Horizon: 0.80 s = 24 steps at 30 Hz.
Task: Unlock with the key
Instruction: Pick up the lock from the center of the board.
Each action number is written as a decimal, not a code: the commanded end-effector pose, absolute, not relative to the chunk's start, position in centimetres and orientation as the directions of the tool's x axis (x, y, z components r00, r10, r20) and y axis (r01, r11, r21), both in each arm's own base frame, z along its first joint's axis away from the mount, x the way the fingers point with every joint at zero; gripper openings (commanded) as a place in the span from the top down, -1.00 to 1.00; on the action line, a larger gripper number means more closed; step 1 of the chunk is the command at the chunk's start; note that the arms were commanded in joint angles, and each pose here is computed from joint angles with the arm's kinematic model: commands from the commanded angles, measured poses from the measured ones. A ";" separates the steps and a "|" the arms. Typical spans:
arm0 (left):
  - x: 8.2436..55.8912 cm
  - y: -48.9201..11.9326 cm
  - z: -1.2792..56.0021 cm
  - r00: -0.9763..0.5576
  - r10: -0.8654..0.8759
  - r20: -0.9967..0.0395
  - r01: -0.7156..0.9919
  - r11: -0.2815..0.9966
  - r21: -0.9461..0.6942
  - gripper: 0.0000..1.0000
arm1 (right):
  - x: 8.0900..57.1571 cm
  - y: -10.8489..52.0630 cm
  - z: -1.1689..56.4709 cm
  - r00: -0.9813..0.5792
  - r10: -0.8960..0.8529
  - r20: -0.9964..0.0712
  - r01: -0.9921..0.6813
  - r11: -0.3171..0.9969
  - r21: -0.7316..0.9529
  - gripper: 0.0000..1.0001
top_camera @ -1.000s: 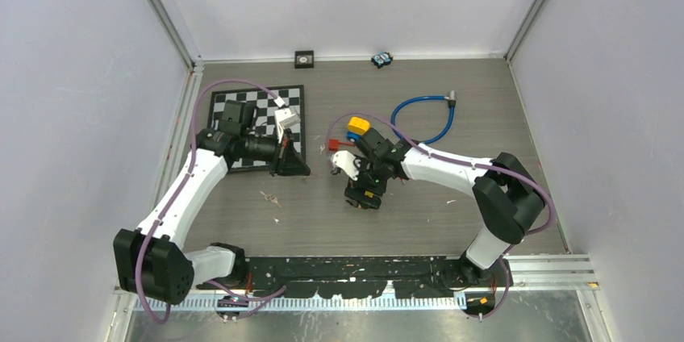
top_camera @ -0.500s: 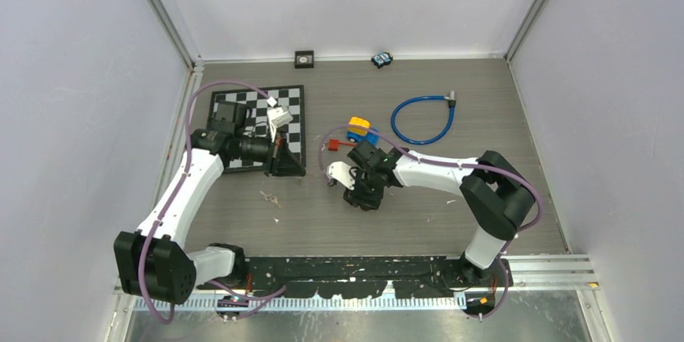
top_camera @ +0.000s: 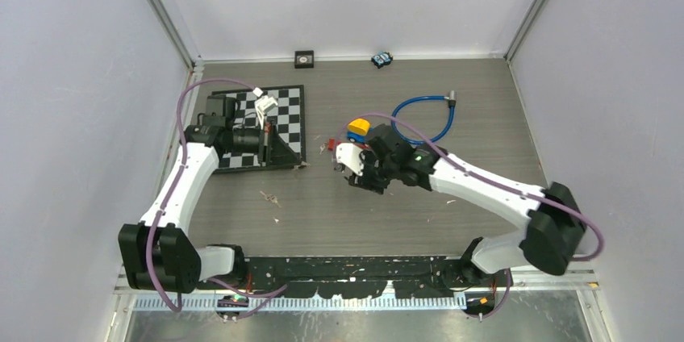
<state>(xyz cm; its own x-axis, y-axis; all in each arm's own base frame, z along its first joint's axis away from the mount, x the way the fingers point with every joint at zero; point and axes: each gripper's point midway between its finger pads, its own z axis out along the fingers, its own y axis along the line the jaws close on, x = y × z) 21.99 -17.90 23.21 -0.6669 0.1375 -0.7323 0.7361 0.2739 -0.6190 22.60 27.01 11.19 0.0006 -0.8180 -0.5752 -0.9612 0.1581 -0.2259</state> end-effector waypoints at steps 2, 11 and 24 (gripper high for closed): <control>23.6 -18.5 25.7 -0.647 0.083 -0.758 0.755 0.214 -0.620 1.00 | 24.1 27.0 20.0 0.121 -0.756 -0.644 -0.902 0.187 -0.389 0.99; 25.6 -18.5 24.7 -0.657 0.090 -0.748 0.744 0.235 -0.625 1.00 | 24.6 25.5 24.9 0.015 -0.740 -0.673 -0.867 0.325 -0.377 0.99; 26.9 -18.1 22.2 -0.713 0.167 -0.681 0.699 0.253 -0.669 1.00 | 29.9 16.3 25.8 -0.140 -0.829 -0.541 -0.727 0.457 -0.512 0.99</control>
